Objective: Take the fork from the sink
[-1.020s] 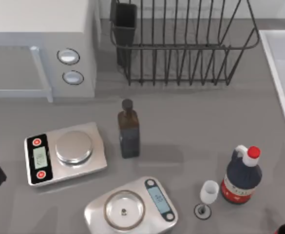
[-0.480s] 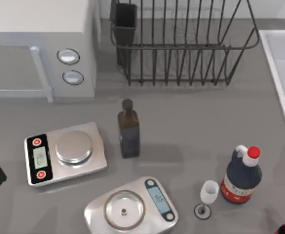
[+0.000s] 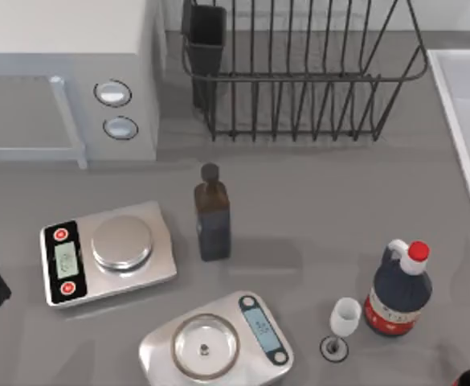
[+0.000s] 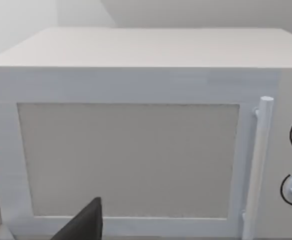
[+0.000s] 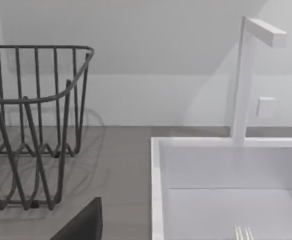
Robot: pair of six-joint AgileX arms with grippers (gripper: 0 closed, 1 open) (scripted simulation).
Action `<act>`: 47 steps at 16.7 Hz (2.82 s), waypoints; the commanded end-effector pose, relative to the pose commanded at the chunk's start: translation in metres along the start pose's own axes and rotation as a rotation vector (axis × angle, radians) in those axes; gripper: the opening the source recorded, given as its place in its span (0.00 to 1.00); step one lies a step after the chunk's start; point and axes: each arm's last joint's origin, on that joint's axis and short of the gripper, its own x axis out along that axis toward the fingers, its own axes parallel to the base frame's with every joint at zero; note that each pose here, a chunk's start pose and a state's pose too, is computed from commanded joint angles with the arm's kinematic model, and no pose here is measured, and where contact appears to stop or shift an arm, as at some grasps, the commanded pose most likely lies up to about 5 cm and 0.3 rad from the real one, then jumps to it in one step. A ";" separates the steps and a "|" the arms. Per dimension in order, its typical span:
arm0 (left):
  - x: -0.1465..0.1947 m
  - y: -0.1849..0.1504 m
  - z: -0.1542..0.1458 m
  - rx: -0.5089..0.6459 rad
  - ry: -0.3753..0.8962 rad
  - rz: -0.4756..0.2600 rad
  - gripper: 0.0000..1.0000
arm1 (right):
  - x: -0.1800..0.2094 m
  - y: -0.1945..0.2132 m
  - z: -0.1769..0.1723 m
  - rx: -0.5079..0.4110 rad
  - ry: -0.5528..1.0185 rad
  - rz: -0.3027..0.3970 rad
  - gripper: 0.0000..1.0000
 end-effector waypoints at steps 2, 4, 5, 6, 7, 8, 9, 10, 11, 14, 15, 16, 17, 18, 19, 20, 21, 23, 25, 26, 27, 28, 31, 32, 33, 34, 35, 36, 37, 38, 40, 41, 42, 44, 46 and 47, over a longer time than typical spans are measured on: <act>0.000 0.000 0.000 0.000 0.000 0.000 1.00 | 0.001 0.000 0.008 -0.004 0.032 -0.005 1.00; 0.000 0.000 0.000 0.000 0.000 0.000 1.00 | 0.003 -0.001 0.022 -0.011 0.090 -0.012 1.00; 0.000 0.000 0.000 0.000 0.000 0.000 1.00 | 0.006 -0.002 0.032 -0.016 0.128 -0.017 1.00; 0.000 0.000 0.000 0.000 0.000 0.000 1.00 | 0.010 -0.003 0.042 -0.021 0.171 -0.022 1.00; 0.000 0.000 0.000 0.000 0.000 0.000 1.00 | 0.015 -0.003 0.053 -0.026 0.218 -0.027 1.00; 0.000 0.000 0.000 0.000 0.000 0.000 1.00 | 0.021 -0.004 0.064 -0.031 0.270 -0.033 1.00; 0.000 0.000 0.000 0.000 0.000 0.000 1.00 | 0.030 -0.006 0.076 -0.036 0.325 -0.038 1.00; 0.000 0.000 0.000 0.000 0.000 0.000 1.00 | 0.040 -0.007 0.088 -0.041 0.383 -0.043 1.00; 0.000 0.000 0.000 0.000 0.000 0.000 1.00 | 0.053 -0.009 0.099 -0.046 0.445 -0.047 1.00; 0.000 0.000 0.000 0.000 0.000 0.000 1.00 | 0.101 -0.017 0.125 -0.057 0.641 -0.057 1.00; 0.000 0.000 0.000 0.000 0.000 0.000 1.00 | 0.120 -0.020 0.130 -0.059 0.709 -0.059 1.00; 0.000 0.000 0.000 0.000 0.000 0.000 1.00 | 0.140 -0.024 0.133 -0.061 0.777 -0.060 1.00; 0.000 0.000 0.000 0.000 0.000 0.000 1.00 | 0.161 -0.029 0.134 -0.061 0.845 -0.060 1.00; 0.000 0.000 0.000 0.000 0.000 0.000 1.00 | 0.182 -0.034 0.133 -0.060 0.913 -0.059 1.00; 0.000 0.000 0.000 0.000 0.000 0.000 1.00 | 0.203 -0.039 0.129 -0.059 0.980 -0.058 1.00; 0.000 0.000 0.000 0.000 0.000 0.000 1.00 | 0.223 -0.045 0.123 -0.056 1.045 -0.055 1.00; 0.000 0.000 0.000 0.000 0.000 0.000 1.00 | 0.243 -0.050 0.115 -0.053 1.109 -0.052 1.00; 0.000 0.000 0.000 0.000 0.000 0.000 1.00 | 0.278 -0.062 0.095 -0.043 1.228 -0.044 1.00; 0.000 0.000 0.000 0.000 0.000 0.000 1.00 | 0.306 -0.073 0.070 -0.031 1.335 -0.035 1.00; 0.000 0.000 0.000 0.000 0.000 0.000 1.00 | 0.318 -0.079 0.057 -0.025 1.382 -0.030 1.00; 0.000 0.000 0.000 0.000 0.000 0.000 1.00 | 0.328 -0.083 0.045 -0.018 1.425 -0.025 1.00; 0.000 0.000 0.000 0.000 0.000 0.000 1.00 | 0.336 -0.087 0.034 -0.012 1.463 -0.020 1.00; 0.000 0.000 0.000 0.000 0.000 0.000 1.00 | 0.351 -0.096 0.007 0.003 1.542 -0.010 1.00; 0.000 0.000 0.000 0.000 0.000 0.000 1.00 | 0.353 -0.098 0.002 0.006 1.557 -0.008 1.00; 0.000 0.000 0.000 0.000 0.000 0.000 1.00 | 0.354 -0.099 0.000 0.008 1.564 -0.007 1.00; 0.000 0.000 0.000 0.000 0.000 0.000 1.00 | 0.354 -0.099 0.000 0.008 1.565 -0.006 1.00; 0.000 0.000 0.000 0.000 0.000 0.000 1.00 | 0.354 -0.099 0.000 0.008 1.565 -0.006 1.00; 0.000 0.000 0.000 0.000 0.000 0.000 1.00 | 0.354 -0.099 0.000 0.008 1.565 -0.006 1.00; 0.000 0.000 0.000 0.000 0.000 0.000 1.00 | 0.354 -0.099 0.000 0.008 1.565 -0.006 1.00; 0.000 0.000 0.000 0.000 0.000 0.000 1.00 | 0.355 -0.096 -0.001 0.004 1.564 -0.003 1.00; 0.000 0.000 0.000 0.000 0.000 0.000 1.00 | 0.355 -0.096 -0.007 0.004 1.567 -0.002 1.00; 0.000 0.000 0.000 0.000 0.000 0.000 1.00 | 0.356 -0.097 -0.015 0.005 1.569 -0.002 1.00; 0.000 0.000 0.000 0.000 0.000 0.000 1.00 | 0.358 -0.097 -0.027 0.005 1.570 -0.002 1.00; 0.000 0.000 0.000 0.000 0.000 0.000 1.00 | 0.361 -0.098 -0.057 0.005 1.564 -0.004 1.00; 0.000 0.000 0.000 0.000 0.000 0.000 1.00 | 0.362 -0.099 -0.091 0.004 1.552 -0.007 1.00; 0.000 0.000 0.000 0.000 0.000 0.000 1.00 | 0.361 -0.099 -0.107 0.004 1.548 -0.008 1.00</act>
